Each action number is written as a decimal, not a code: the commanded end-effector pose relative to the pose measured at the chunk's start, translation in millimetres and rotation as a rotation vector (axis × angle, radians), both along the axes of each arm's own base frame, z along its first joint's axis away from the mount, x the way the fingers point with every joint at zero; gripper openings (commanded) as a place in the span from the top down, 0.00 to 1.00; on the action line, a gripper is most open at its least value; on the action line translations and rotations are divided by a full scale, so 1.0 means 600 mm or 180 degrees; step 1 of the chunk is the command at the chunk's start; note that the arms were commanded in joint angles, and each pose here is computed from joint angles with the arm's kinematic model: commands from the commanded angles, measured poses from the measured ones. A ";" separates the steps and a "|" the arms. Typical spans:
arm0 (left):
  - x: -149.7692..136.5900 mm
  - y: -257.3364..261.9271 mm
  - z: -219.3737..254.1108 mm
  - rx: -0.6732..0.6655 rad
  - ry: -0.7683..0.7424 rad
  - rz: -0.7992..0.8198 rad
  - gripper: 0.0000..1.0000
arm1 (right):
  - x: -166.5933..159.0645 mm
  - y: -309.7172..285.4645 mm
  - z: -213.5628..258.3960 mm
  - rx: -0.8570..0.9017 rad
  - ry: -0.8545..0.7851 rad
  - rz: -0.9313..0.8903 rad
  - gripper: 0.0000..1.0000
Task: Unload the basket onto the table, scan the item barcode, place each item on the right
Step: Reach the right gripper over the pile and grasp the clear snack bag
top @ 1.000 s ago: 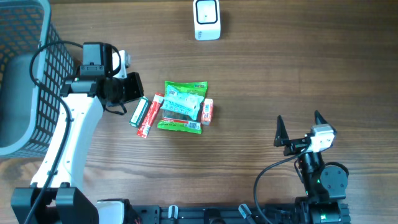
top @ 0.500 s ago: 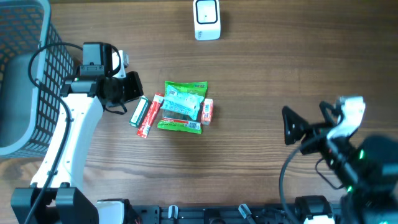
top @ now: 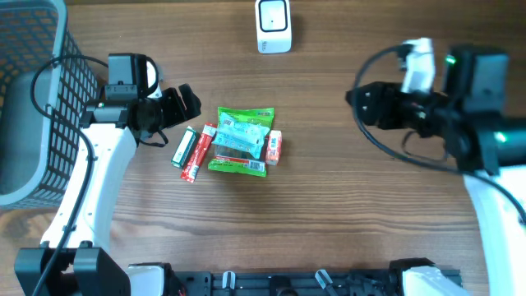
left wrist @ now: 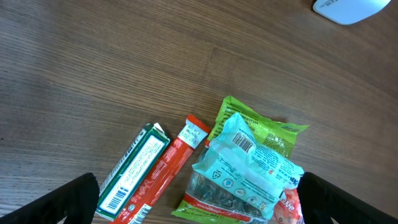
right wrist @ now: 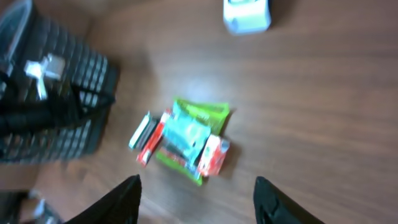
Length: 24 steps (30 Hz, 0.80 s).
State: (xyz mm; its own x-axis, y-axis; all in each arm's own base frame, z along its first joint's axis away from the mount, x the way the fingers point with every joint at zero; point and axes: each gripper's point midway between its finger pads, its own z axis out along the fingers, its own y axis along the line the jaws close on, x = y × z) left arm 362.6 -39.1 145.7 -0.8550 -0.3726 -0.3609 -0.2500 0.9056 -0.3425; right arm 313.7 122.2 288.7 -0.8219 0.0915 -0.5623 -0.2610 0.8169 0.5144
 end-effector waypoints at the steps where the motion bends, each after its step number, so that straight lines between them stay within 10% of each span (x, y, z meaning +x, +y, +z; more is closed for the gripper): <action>1: 0.005 0.004 0.008 0.0026 -0.0044 0.0059 0.00 | 0.004 0.047 -0.037 -0.0108 0.0256 0.0153 0.41; 24: 0.005 0.004 0.008 0.0026 -0.0044 0.0059 0.00 | 0.014 0.228 -0.383 -0.1332 0.1324 0.0424 0.35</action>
